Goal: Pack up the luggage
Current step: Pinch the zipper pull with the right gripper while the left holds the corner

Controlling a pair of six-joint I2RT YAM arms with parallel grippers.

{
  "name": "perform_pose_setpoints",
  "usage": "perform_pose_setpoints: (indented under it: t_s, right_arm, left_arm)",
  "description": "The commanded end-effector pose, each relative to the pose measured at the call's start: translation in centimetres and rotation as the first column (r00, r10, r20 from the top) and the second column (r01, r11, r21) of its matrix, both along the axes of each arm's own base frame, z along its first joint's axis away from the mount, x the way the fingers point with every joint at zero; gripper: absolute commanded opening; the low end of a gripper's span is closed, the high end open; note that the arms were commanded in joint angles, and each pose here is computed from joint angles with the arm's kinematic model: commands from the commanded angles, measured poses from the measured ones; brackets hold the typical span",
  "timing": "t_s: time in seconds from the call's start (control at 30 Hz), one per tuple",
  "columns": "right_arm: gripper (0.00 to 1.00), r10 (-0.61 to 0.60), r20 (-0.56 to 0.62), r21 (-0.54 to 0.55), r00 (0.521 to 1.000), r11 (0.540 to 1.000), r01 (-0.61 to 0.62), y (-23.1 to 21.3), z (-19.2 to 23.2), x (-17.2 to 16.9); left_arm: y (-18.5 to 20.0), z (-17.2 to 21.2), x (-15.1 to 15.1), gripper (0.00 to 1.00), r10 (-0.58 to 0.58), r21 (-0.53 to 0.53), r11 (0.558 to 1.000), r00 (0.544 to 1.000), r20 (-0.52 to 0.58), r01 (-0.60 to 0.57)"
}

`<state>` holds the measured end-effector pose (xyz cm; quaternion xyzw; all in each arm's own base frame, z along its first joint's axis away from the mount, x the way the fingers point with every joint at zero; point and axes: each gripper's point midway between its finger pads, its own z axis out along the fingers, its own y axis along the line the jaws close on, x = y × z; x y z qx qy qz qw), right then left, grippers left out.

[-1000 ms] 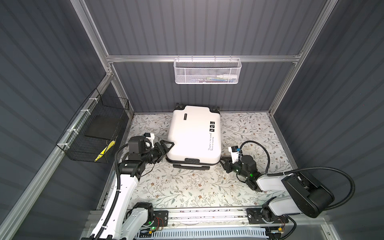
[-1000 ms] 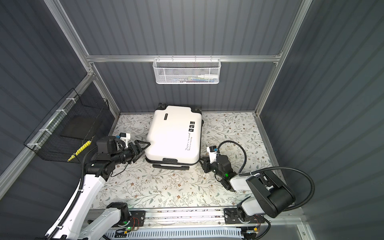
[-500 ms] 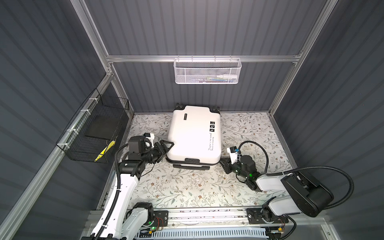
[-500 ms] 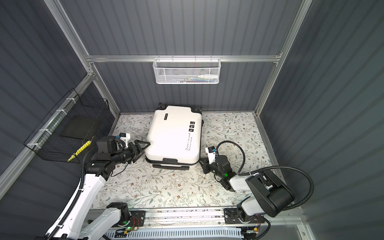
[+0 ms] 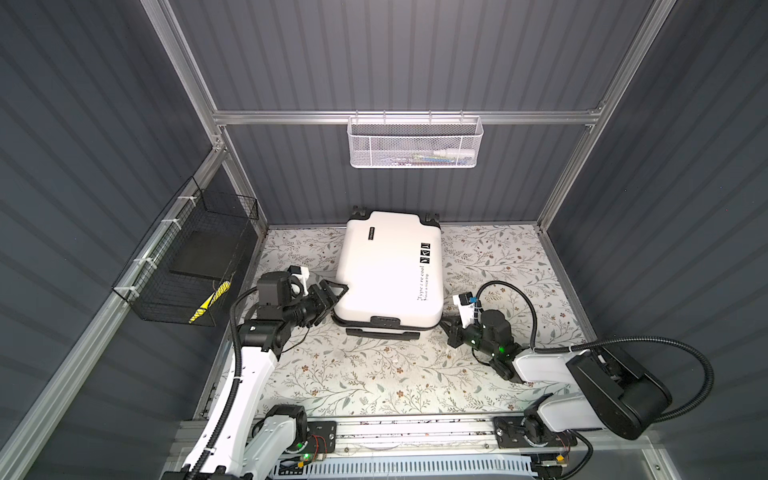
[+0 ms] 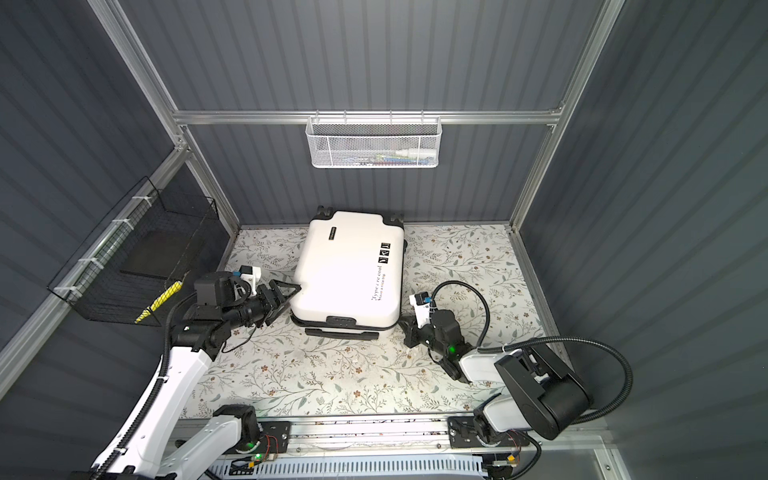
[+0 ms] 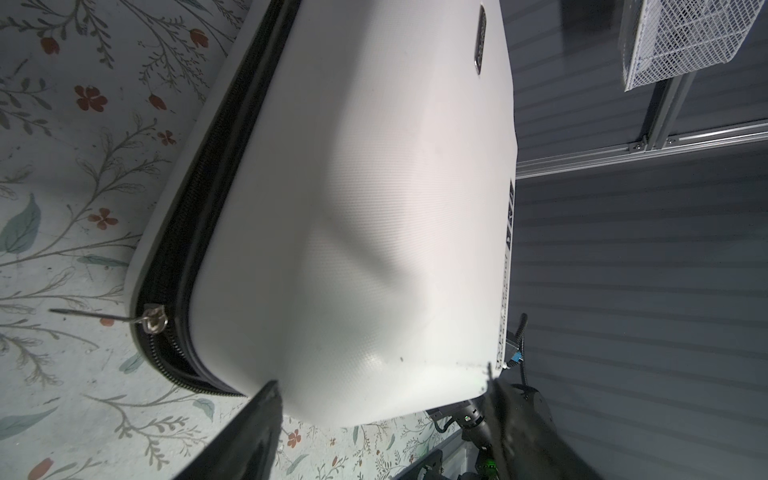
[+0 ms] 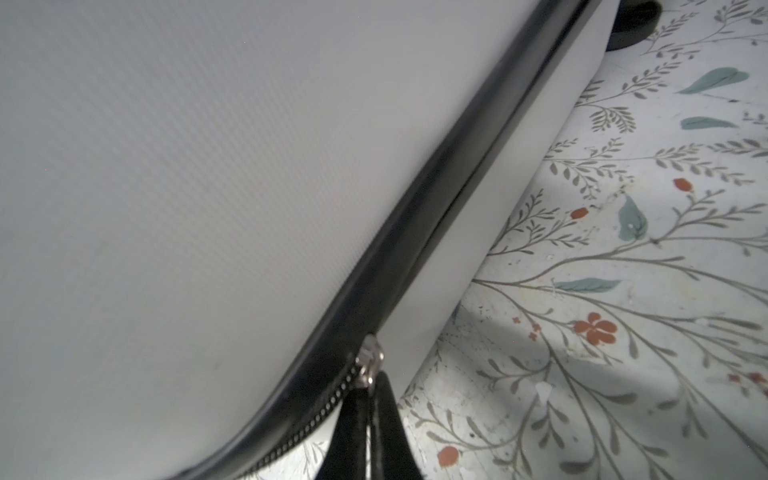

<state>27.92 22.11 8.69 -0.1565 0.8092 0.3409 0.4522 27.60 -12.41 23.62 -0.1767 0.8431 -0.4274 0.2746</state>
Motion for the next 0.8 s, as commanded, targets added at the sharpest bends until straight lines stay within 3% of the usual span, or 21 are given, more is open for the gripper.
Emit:
perform_pose_setpoints:
  t_s: [0.0,0.47,0.77]
  right_arm:
    - [0.0,-0.015,0.0,-0.002,1.0,1.0,0.015,-0.3,0.3,-0.1]
    - [0.0,0.015,-0.068,-0.096,0.998,0.995,-0.022,0.2,-0.7,-3.8]
    - [0.0,0.032,-0.082,-0.094,0.996,0.995,-0.04,0.9,-0.8,-4.3]
  left_arm:
    - [-0.1,0.2,-0.1,0.78,-0.013,0.017,1.0,1.0,0.008,0.012]
    - [-0.2,-0.2,0.1,0.78,-0.02,0.02,1.0,1.0,0.006,0.02]
    - [0.2,0.2,-1.1,0.78,-0.031,0.064,0.997,1.0,-0.004,0.031]
